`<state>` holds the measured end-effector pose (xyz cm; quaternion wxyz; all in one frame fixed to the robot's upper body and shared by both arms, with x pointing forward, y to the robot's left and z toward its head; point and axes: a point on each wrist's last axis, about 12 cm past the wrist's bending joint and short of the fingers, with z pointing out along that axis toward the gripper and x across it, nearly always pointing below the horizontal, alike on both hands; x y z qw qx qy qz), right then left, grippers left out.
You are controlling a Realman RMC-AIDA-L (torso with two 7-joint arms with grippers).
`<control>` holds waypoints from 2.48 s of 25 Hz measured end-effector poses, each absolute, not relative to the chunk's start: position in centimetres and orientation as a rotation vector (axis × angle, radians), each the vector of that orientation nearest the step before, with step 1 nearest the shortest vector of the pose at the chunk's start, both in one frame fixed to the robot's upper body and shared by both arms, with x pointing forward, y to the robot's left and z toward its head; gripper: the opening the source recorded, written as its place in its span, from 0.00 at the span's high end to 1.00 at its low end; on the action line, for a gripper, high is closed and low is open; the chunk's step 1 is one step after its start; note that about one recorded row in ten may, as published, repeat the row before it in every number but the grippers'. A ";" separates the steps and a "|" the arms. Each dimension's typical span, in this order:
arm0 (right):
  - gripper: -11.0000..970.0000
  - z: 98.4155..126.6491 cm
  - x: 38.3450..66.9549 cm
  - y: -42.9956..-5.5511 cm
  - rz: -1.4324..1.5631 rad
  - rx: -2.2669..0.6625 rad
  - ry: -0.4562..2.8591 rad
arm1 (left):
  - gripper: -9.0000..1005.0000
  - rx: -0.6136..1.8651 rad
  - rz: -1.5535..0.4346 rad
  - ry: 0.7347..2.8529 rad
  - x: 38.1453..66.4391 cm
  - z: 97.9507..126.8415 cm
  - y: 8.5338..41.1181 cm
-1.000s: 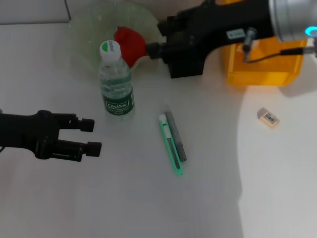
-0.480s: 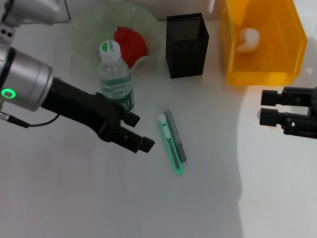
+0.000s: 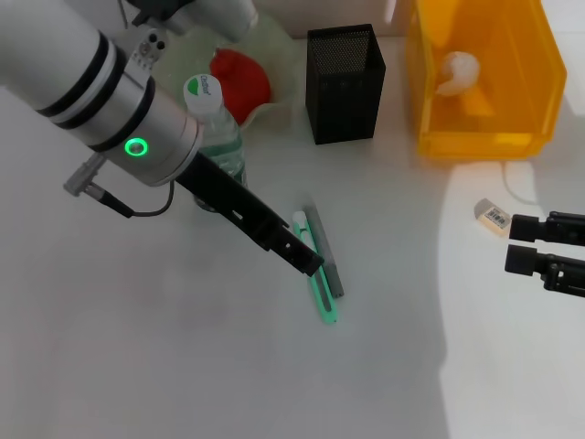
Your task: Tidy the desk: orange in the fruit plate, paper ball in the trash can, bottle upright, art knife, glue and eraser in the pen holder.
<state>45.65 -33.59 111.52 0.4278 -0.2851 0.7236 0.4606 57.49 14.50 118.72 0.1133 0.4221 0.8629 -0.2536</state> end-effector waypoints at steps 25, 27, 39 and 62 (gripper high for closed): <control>0.45 109.0 45.6 -34.3 1.147 -0.587 1.864 | 0.16 1.393 -0.352 2.462 56.5 114.7 9.3; 0.46 108.9 45.7 -34.2 1.146 -0.578 1.868 | 0.16 1.399 -0.346 2.462 56.3 114.6 9.1; 0.46 108.3 46.1 -34.1 1.135 -0.536 1.884 | 0.16 1.362 -0.345 2.444 55.6 113.9 7.5; 0.62 107.6 46.2 -34.4 1.115 -0.445 1.885 | 0.16 1.323 -0.348 2.457 54.6 112.0 7.6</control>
